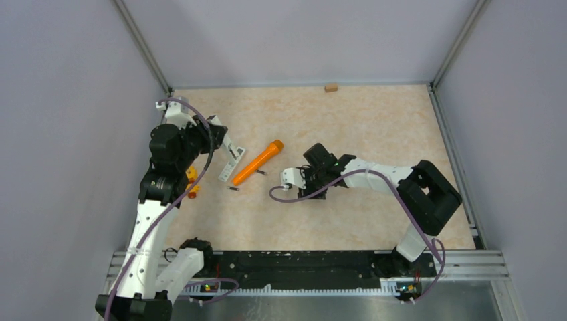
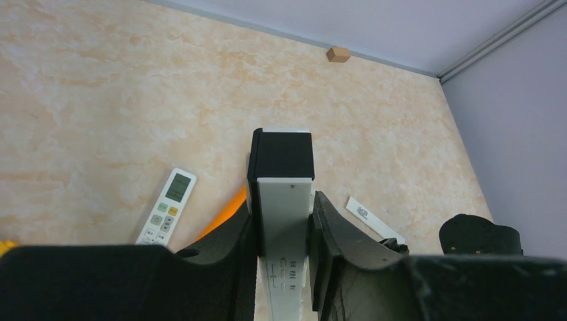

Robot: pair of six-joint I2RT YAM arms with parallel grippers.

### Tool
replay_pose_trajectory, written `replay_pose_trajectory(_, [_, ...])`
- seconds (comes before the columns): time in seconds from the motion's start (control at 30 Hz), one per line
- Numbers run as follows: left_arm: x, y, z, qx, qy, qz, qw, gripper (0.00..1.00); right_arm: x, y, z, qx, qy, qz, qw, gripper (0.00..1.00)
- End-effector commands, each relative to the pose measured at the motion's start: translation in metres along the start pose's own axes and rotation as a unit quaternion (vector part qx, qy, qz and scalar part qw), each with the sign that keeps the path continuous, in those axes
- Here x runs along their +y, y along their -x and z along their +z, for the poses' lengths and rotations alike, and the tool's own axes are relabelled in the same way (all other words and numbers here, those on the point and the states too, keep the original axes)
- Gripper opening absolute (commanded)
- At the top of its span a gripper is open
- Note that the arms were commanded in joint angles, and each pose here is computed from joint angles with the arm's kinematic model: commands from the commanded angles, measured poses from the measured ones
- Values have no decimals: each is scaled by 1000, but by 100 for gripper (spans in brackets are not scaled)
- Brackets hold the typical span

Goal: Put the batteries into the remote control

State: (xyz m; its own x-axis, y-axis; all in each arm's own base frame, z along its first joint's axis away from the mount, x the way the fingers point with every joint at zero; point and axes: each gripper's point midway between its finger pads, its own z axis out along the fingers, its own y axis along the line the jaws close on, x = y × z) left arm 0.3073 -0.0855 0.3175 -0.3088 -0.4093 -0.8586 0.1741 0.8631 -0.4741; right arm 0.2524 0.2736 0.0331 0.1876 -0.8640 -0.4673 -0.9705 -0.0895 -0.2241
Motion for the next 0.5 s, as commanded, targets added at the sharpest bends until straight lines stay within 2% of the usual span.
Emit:
replay_pose_trajectory(0.0, [-13, 26, -5, -38, -19, 16, 999, 0, -19, 21, 0, -35, -31, -26, 999, 57])
replay_pose_trajectory(0.33, [-12, 25, -6, -37, -18, 17, 999, 0, -4, 14, 9, -13, 27, -28, 999, 55])
replay_pose_trajectory(0.47, [-12, 25, -6, -36, -19, 17, 999, 0, -5, 12, 14, -9, 26, -29, 999, 54])
